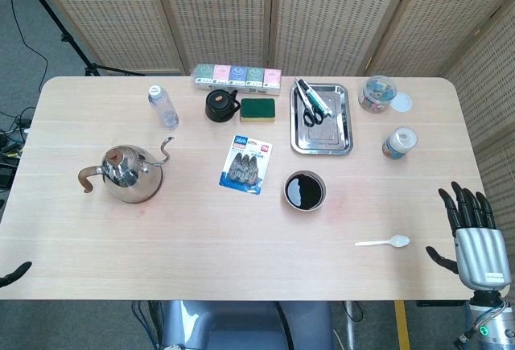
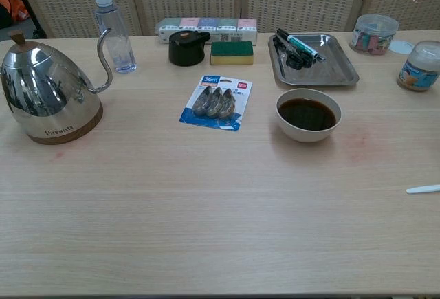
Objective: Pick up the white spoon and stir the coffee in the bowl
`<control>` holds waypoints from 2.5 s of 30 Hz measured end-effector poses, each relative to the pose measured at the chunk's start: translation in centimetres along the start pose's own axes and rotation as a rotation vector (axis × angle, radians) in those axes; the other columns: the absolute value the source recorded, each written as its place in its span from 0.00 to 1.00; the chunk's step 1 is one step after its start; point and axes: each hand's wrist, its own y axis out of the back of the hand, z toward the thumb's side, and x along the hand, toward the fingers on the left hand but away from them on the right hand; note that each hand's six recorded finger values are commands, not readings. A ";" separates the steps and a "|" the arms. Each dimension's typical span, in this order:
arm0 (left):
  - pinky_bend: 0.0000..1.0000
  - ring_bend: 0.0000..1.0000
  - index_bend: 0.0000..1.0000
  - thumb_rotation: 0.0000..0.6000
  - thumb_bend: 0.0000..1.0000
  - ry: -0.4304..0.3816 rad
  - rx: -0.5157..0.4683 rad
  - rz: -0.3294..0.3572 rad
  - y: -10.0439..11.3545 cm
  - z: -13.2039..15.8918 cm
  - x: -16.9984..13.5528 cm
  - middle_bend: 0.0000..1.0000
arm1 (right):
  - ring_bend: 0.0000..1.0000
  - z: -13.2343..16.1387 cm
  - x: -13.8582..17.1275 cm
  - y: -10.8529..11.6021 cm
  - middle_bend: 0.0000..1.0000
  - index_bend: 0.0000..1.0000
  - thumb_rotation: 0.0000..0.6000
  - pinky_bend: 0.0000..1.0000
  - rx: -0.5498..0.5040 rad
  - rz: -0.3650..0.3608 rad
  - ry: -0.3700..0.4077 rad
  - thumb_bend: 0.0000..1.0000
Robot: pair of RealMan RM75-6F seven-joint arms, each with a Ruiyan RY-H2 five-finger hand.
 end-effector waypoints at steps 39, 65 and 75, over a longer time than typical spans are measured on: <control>0.00 0.00 0.00 1.00 0.00 0.022 0.034 -0.091 -2.4 0.5 1.3 0.00 | 0.00 4.2 -2.2 -13.3 0.00 0.47 1.00 0.00 -0.053 0.319 0.115 0.44; 0.00 0.00 0.00 1.00 0.00 0.029 0.042 -0.108 -2.8 0.6 1.5 0.00 | 0.00 5.0 -1.8 -19.3 0.00 0.47 1.00 0.00 0.058 0.369 0.182 0.44; 0.00 0.00 0.00 1.00 0.00 0.032 0.050 -0.117 -3.2 0.7 1.7 0.00 | 0.00 4.9 -2.2 -19.6 0.00 0.47 1.00 0.00 0.070 0.370 0.184 0.44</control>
